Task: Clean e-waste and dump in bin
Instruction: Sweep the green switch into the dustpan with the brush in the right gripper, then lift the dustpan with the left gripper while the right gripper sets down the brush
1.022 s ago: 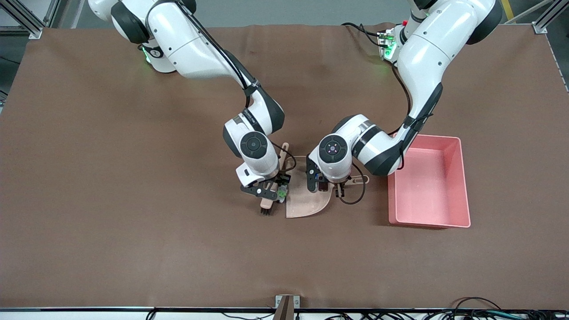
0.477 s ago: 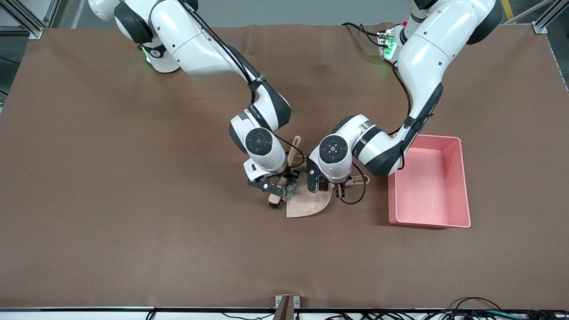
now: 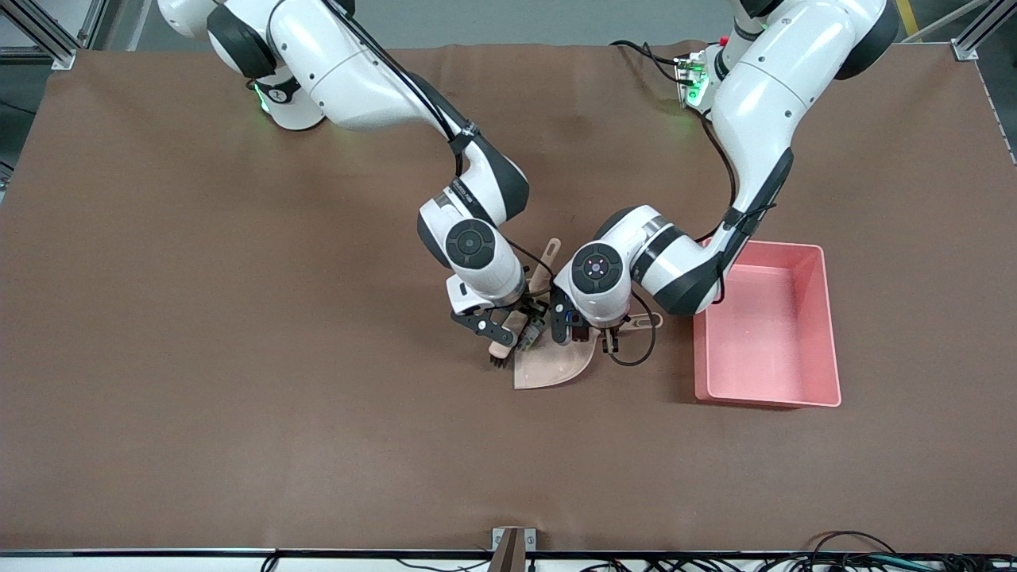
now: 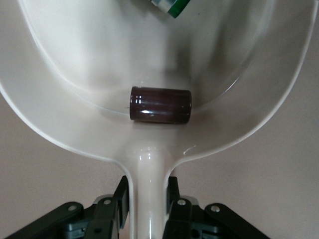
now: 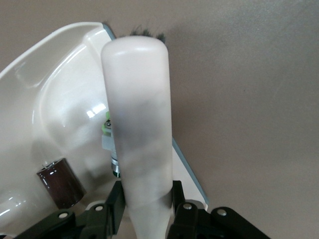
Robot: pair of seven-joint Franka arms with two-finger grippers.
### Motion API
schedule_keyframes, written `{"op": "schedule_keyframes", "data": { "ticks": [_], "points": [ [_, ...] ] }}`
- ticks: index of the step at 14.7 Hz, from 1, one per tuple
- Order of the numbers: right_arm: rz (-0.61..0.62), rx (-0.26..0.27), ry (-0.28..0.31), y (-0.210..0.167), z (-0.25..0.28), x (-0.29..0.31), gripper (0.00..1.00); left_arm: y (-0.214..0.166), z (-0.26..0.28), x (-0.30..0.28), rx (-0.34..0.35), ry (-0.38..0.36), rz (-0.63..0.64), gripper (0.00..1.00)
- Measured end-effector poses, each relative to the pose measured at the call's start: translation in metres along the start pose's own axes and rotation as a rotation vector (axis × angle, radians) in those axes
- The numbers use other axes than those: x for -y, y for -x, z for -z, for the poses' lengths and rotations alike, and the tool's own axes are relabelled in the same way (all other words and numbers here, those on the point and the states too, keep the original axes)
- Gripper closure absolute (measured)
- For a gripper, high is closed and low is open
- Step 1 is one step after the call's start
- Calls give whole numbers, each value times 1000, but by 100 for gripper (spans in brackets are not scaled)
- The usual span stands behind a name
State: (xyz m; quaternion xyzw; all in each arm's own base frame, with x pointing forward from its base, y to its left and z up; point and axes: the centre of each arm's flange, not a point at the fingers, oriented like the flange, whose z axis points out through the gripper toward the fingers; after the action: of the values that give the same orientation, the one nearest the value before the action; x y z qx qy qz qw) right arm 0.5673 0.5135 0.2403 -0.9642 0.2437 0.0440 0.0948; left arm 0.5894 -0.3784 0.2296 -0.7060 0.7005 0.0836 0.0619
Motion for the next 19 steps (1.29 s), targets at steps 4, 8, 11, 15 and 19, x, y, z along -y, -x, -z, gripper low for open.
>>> {"op": "schedule_keyframes", "data": {
  "ticks": [4,8,11,15,19],
  "points": [
    [4,13,14,-8,13,1,58,0,0,0,0,0,0,66],
    [61,37,54,-34,30,-14,58,0,0,0,0,0,0,66],
    [124,54,74,-67,61,-39,58,0,0,0,0,0,0,66],
    [225,65,86,-112,113,-107,58,-2,1,1,-15,-12,-1,66],
    [300,90,103,-157,151,-207,58,-8,3,3,-59,-47,-5,66]
  ]
}}
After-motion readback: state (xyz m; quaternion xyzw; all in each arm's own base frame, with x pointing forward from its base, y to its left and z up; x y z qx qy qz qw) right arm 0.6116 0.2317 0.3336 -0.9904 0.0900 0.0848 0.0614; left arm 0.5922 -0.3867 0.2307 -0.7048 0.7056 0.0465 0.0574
